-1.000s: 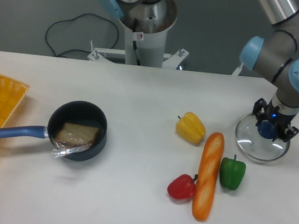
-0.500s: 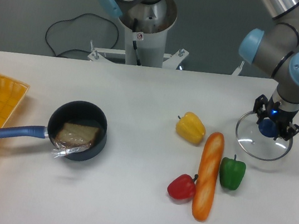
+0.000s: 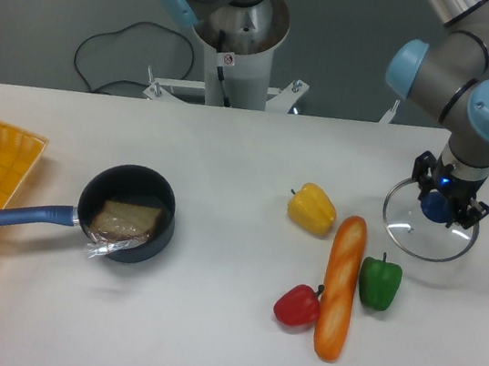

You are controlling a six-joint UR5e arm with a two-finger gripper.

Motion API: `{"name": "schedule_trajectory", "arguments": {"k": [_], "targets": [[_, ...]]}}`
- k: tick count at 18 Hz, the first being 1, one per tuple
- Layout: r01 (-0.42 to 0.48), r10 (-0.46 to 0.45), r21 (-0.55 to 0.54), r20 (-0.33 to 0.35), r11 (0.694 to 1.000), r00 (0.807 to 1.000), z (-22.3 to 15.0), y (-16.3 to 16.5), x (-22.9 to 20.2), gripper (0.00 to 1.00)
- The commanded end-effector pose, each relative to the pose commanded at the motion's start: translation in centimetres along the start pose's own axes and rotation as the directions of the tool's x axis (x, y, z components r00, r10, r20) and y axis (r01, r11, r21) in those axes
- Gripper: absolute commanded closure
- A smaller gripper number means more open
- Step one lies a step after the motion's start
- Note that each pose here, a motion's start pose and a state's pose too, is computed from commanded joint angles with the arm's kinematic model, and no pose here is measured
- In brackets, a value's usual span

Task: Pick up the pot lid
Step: 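Lift the glass lid up off the table by its knob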

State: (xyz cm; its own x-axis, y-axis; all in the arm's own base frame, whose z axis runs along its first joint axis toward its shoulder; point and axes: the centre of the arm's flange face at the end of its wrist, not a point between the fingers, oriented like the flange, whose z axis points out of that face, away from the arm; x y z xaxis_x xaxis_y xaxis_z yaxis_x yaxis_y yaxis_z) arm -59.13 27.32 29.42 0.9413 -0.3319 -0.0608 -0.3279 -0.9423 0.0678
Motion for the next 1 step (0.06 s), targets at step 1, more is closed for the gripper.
{"name": "schedule_trajectory", "arguments": {"k": [1], "targets": [[0.0, 0.0, 0.0, 0.002, 1.0, 1.0, -0.1, 0.0, 0.01, 0.38]]}}
